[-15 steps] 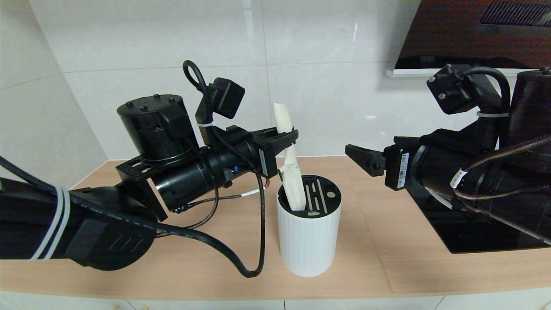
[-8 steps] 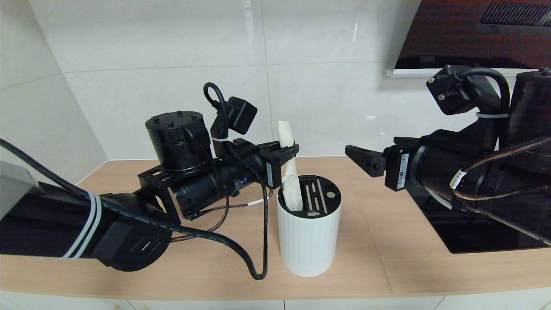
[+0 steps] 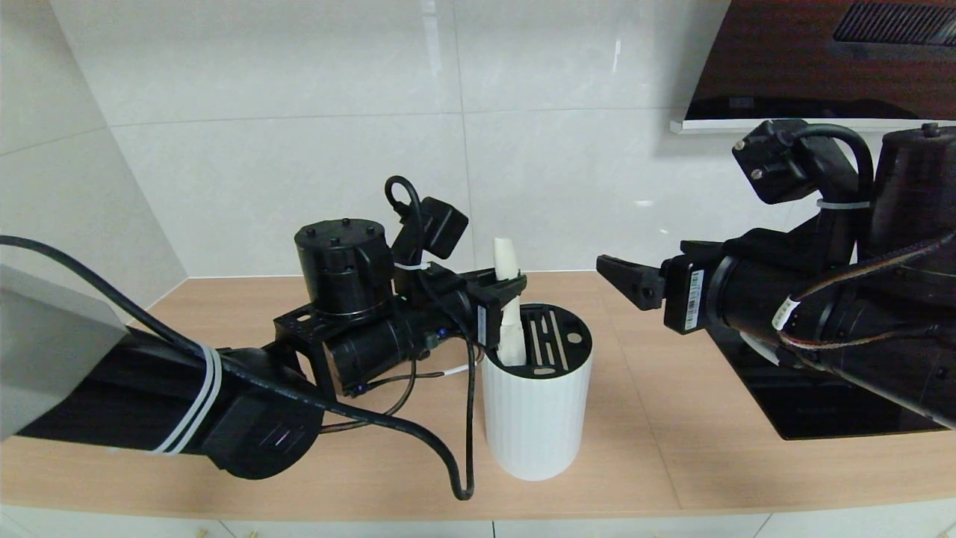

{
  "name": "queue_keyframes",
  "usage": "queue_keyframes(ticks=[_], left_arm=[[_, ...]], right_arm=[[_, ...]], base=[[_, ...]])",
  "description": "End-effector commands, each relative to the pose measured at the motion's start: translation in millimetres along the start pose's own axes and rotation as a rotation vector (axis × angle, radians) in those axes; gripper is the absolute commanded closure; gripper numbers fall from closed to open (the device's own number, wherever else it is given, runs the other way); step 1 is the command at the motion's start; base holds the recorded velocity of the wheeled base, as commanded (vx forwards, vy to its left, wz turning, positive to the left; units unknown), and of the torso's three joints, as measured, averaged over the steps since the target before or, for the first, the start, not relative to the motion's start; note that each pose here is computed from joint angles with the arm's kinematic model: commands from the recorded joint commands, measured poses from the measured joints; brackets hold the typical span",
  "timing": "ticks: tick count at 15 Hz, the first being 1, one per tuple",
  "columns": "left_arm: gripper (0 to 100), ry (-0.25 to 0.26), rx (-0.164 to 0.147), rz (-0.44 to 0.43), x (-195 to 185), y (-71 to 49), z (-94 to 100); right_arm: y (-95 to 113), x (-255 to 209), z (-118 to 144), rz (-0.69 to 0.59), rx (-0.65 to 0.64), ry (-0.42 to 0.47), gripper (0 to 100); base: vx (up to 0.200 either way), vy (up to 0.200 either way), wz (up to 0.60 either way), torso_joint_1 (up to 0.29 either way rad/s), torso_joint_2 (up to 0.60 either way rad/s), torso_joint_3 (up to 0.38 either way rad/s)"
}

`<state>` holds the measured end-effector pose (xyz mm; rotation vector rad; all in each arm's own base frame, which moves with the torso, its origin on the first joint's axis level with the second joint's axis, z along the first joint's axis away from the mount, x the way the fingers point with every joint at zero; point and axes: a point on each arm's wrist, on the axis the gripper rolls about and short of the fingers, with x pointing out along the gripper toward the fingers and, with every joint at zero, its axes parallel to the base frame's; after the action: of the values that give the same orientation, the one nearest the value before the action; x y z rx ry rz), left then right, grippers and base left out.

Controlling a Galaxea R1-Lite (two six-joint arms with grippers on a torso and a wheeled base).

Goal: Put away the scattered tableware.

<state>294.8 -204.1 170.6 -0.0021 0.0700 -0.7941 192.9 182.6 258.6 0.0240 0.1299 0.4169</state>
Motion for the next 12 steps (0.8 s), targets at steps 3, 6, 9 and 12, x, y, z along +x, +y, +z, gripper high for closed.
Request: queue_keyframes(ticks=[3, 6, 9, 12], left_arm=[[100, 0.015, -0.002, 0.007, 4.4, -2.3, -6.6], [100, 0.011, 0.002, 0.022, 5.7, -3.3, -8.1], [0, -0.029, 0.028, 0.045, 8.8, -9.1, -6.6], [0, -0.047, 0.029, 0.043, 8.5, -10.3, -4.6]], right_arm=[[0.3, 0.8, -0.6, 0.000, -0.001, 0.002, 0], [0.3, 0.8, -0.6, 0.000, -0.001, 0.002, 0], [0.3, 0.8, -0.6, 0.000, -0.001, 0.002, 0], [0.3, 0.8, -0.6, 0.000, -0.001, 0.002, 0]], base=[[0.000, 0.000, 0.00, 0.000, 0.00, 0.000], [0.000, 0.000, 0.00, 0.000, 0.00, 0.000], [0.000, 0.000, 0.00, 0.000, 0.00, 0.000], [0.000, 0.000, 0.00, 0.000, 0.00, 0.000]])
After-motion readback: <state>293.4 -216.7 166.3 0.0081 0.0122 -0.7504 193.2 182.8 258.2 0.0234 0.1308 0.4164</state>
